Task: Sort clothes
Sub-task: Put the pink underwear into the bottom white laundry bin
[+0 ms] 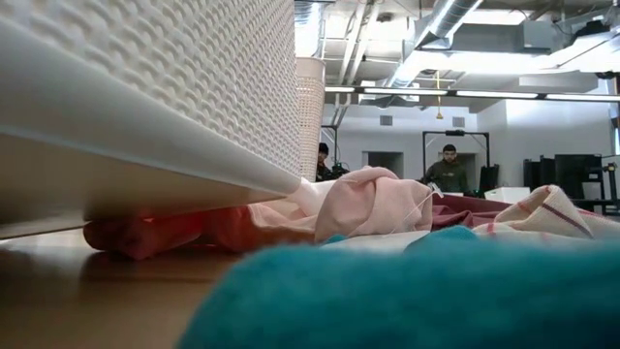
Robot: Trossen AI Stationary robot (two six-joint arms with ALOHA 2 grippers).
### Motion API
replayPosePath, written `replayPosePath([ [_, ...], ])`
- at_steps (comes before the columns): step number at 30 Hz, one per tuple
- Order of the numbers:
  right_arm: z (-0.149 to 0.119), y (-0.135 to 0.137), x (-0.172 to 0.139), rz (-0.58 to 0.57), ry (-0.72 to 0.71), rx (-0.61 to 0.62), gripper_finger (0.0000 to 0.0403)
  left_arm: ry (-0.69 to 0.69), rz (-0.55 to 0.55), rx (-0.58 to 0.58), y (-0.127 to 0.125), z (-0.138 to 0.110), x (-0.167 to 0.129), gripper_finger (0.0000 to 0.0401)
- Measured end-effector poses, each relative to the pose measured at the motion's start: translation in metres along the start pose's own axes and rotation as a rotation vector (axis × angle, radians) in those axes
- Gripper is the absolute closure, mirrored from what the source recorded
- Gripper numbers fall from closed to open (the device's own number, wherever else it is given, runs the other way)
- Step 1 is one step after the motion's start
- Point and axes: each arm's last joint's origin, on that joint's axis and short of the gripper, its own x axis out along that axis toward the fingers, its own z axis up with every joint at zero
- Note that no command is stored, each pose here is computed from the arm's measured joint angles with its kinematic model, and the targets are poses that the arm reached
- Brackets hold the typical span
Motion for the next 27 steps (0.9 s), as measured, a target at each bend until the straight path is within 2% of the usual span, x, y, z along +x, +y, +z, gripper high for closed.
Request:
replayPosePath([
  [8, -0.001, 0.0, 0.0, -0.003, 0.014, 0.024, 0.022, 0.077, -0.052, -0.061, -0.016, -0.009, 0.009, 0.0401],
  [27, -0.007, -0.002, 0.0, -0.018, 0.071, 0.096, 0.022, 0.278, -0.119, -0.187, -0.039, -0.048, 0.045, 0.0397],
])
